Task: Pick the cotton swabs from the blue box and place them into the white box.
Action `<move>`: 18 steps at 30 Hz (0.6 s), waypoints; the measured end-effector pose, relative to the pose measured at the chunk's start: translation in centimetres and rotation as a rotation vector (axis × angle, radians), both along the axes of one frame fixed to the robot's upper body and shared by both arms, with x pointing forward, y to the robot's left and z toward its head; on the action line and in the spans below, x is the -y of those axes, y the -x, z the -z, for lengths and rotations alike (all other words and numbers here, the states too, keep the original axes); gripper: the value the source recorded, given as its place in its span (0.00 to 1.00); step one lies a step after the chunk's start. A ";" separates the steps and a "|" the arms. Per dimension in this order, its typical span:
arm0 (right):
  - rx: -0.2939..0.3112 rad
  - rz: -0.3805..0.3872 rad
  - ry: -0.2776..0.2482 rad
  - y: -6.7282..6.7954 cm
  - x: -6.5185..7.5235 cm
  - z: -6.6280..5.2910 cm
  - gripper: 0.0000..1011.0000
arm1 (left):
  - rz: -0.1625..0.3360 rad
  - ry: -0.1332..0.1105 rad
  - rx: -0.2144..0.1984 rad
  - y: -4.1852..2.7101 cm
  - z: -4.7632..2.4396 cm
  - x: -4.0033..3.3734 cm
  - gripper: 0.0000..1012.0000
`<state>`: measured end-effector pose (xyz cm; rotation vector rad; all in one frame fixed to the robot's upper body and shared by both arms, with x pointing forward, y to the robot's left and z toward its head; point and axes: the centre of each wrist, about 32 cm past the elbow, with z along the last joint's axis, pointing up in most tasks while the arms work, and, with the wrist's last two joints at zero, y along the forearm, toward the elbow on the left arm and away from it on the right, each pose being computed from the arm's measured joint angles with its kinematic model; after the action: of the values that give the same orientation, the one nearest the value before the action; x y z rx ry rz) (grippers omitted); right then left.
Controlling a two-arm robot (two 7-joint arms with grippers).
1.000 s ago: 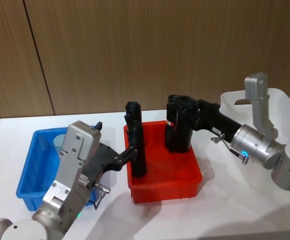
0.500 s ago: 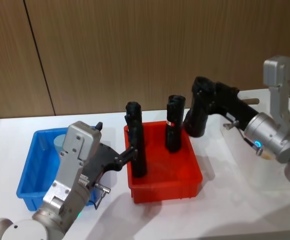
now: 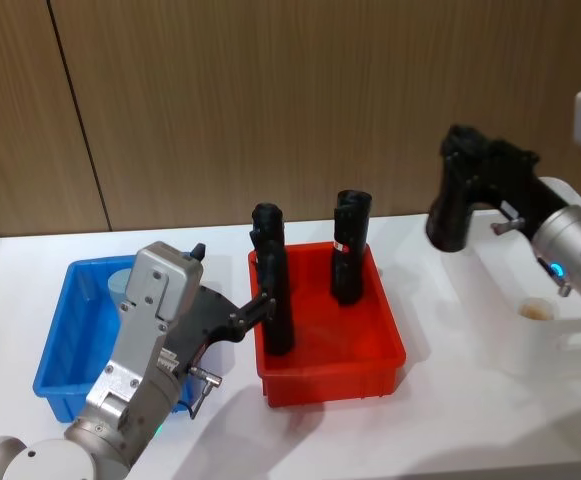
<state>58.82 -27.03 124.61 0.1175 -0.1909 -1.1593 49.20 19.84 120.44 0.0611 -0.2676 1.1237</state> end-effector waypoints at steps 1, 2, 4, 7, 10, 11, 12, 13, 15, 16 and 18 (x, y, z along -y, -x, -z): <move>-0.002 0.023 0.004 0.1 0.3 -0.2 0.35 | 0.000 0.000 0.000 0.00 0.00 0.00 0.99; -0.003 0.037 0.007 0.2 0.4 -0.2 0.35 | 0.000 0.000 0.000 0.00 0.00 0.00 0.99; -0.005 0.067 0.013 0.3 0.9 -0.5 0.35 | 0.000 0.000 0.000 0.00 0.00 0.00 0.99; -0.009 0.100 0.019 0.4 1.3 -0.6 0.35 | 0.000 0.000 0.000 0.00 0.00 0.00 0.99; -0.022 0.162 0.029 0.5 2.4 -0.9 0.35 | 0.000 0.000 0.000 0.00 0.00 0.00 0.99; -0.024 0.173 0.030 0.5 2.6 -0.9 0.35 | 0.000 0.000 0.000 0.00 0.00 0.00 0.99; -0.027 0.181 0.031 0.5 2.8 -0.9 0.35 | 0.000 0.000 0.000 0.00 0.00 0.00 0.99; -0.032 0.195 0.033 0.5 3.0 -0.9 0.35 | 0.000 0.000 0.000 0.00 0.00 0.00 0.99; -0.047 0.225 0.036 0.4 3.7 -0.9 0.35 | 0.000 0.000 0.000 0.00 0.00 0.00 0.99; -0.052 0.235 0.036 0.4 3.9 -0.9 0.35 | 0.000 0.000 0.000 0.00 0.00 0.00 0.99; -0.070 0.262 0.037 0.2 4.5 -0.8 0.35 | 0.000 0.000 0.000 0.00 0.00 0.00 0.99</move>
<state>58.58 -31.51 125.42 0.0185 -0.1690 -1.4182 49.20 19.84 120.44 0.0611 -0.2675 1.1238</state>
